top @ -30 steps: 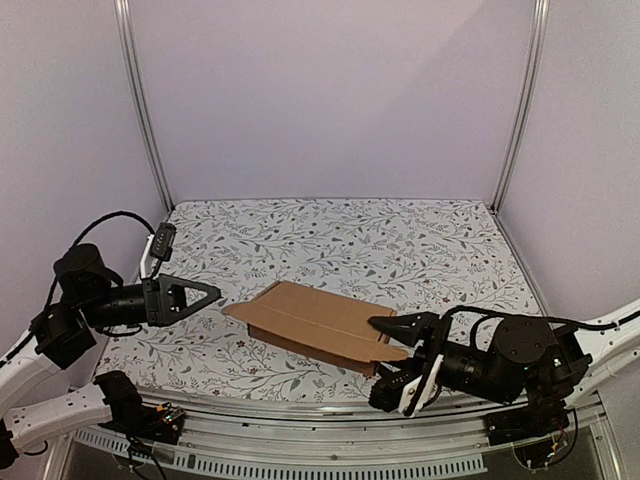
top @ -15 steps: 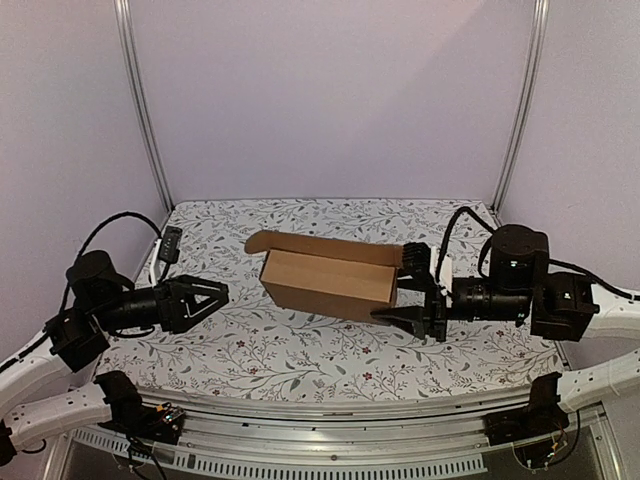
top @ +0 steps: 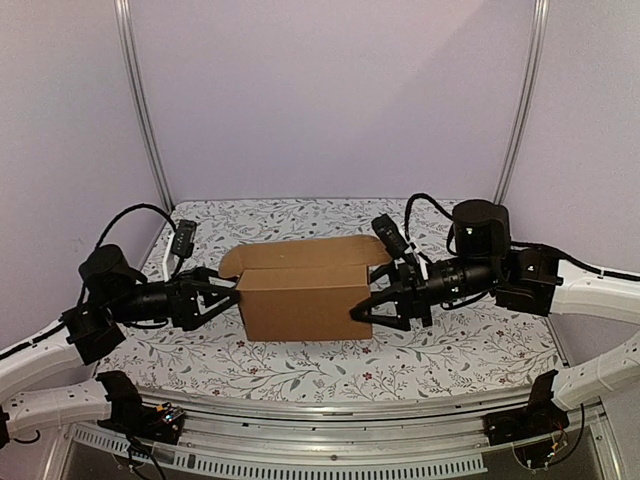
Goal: Fold the paper box
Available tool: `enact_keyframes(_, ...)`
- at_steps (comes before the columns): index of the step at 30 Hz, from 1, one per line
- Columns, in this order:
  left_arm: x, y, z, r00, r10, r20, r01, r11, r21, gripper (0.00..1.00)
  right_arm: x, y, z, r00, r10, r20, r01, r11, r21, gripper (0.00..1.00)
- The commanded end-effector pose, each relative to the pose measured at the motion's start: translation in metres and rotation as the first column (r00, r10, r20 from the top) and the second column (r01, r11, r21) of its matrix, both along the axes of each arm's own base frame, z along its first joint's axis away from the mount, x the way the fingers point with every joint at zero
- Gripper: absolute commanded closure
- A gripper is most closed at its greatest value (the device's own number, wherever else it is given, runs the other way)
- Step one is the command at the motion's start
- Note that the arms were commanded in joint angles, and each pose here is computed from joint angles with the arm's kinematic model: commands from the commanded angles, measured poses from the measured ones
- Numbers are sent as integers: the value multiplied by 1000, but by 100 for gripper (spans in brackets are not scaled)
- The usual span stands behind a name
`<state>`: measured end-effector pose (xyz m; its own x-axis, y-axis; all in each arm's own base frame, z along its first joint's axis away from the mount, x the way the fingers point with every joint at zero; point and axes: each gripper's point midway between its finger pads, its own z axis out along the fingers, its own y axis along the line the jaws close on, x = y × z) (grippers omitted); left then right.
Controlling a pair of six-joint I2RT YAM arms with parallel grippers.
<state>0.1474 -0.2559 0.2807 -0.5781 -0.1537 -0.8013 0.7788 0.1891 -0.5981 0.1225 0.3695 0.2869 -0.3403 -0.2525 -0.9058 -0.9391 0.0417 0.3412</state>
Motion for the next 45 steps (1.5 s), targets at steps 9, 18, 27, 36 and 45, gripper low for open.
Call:
enact_keyframes(9, -21, -21, 7, 992, -110, 61, 111, 994, -13, 7, 7, 14, 18, 992, 6, -127, 3, 998, 69, 74)
enact_keyframes(18, -3, 2, 6, 993, 84, 82, -89, 994, 64, 8, 7, 5, -2, 994, -30, -106, 34, 999, 36, 75)
enact_keyframes(27, -2, 13, 11, 987, 133, 91, -144, 981, 130, 11, 5, -14, -29, 998, -61, 22, 62, 998, -11, 75)
enact_keyframes(36, 18, 2, -9, 985, 165, 57, -173, 964, 201, 20, 10, -25, -58, 944, -68, 323, 64, 998, 21, 81)
enact_keyframes(45, 33, -2, -41, 978, 208, 28, -207, 934, 292, 27, 32, -11, -105, 914, -95, 394, 110, 994, -16, 84)
